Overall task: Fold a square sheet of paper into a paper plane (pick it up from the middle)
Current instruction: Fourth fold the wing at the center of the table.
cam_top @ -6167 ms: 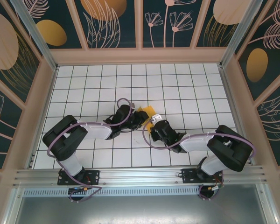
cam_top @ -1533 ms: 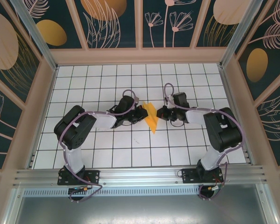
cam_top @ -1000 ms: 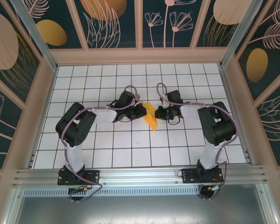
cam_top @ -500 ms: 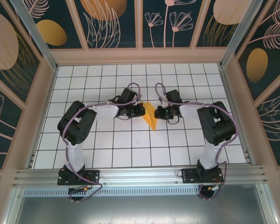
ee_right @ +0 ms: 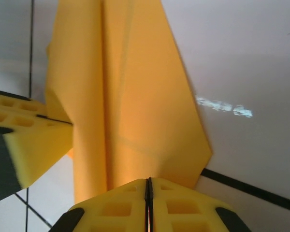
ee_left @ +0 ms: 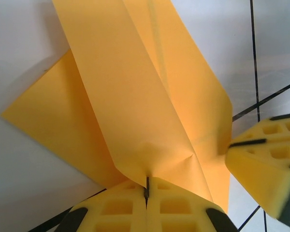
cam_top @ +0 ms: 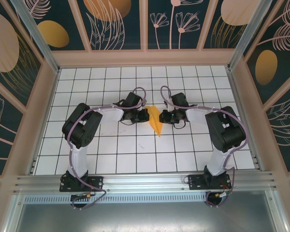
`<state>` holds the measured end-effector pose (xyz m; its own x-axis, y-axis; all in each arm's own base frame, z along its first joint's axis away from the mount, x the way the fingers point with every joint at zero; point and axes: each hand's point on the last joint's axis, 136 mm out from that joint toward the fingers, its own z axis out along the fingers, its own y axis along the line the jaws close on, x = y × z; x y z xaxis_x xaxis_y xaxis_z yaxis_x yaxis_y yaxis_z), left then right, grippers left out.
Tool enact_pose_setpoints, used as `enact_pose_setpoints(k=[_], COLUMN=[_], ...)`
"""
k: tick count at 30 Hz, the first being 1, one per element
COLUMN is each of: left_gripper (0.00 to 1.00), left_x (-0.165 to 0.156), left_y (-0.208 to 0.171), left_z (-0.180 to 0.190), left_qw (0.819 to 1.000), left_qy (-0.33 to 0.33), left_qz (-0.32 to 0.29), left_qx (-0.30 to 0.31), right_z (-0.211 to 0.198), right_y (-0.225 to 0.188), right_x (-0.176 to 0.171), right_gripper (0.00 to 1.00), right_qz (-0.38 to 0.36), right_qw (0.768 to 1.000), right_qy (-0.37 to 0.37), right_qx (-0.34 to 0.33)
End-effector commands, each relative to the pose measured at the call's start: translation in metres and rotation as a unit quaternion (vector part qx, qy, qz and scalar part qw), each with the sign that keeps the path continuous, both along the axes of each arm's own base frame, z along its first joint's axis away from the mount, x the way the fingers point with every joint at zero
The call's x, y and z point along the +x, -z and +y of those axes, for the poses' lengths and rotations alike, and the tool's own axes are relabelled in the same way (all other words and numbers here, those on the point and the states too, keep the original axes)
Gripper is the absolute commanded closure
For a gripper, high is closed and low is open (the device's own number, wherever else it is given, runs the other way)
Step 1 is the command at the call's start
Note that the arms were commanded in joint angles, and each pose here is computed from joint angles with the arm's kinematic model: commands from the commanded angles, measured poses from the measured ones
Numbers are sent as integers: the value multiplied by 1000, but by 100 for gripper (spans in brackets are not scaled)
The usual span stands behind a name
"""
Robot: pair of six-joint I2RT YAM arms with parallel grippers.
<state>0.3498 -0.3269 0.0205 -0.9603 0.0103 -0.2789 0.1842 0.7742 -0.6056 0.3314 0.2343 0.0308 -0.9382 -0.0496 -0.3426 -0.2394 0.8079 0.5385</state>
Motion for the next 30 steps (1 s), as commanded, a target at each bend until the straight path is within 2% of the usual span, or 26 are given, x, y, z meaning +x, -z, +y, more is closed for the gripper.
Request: enact_pose_setpoints(k=[1, 7, 13, 30], left_gripper=[97, 97, 97, 97], left_x=[5, 11, 14, 17], left_y=[4, 3, 4, 8], left_z=[-5, -4, -4, 0], left_qw=[1000, 1000, 1000, 998], left_qy=[6, 11, 17, 30], left_qz=[2, -10, -12, -20], left_qx=[-11, 4, 13, 42], right_z=[1, 23, 32, 24], right_y=[-24, -34, -26, 6], right_x=[-7, -39, -52, -51], right_gripper=[87, 96, 98, 97], right_qz=[-28, 20, 59, 91], right_qw=[1000, 995, 988, 989], right_qy=[-2, -42, -47, -21], right_qx=[1, 86, 133, 113])
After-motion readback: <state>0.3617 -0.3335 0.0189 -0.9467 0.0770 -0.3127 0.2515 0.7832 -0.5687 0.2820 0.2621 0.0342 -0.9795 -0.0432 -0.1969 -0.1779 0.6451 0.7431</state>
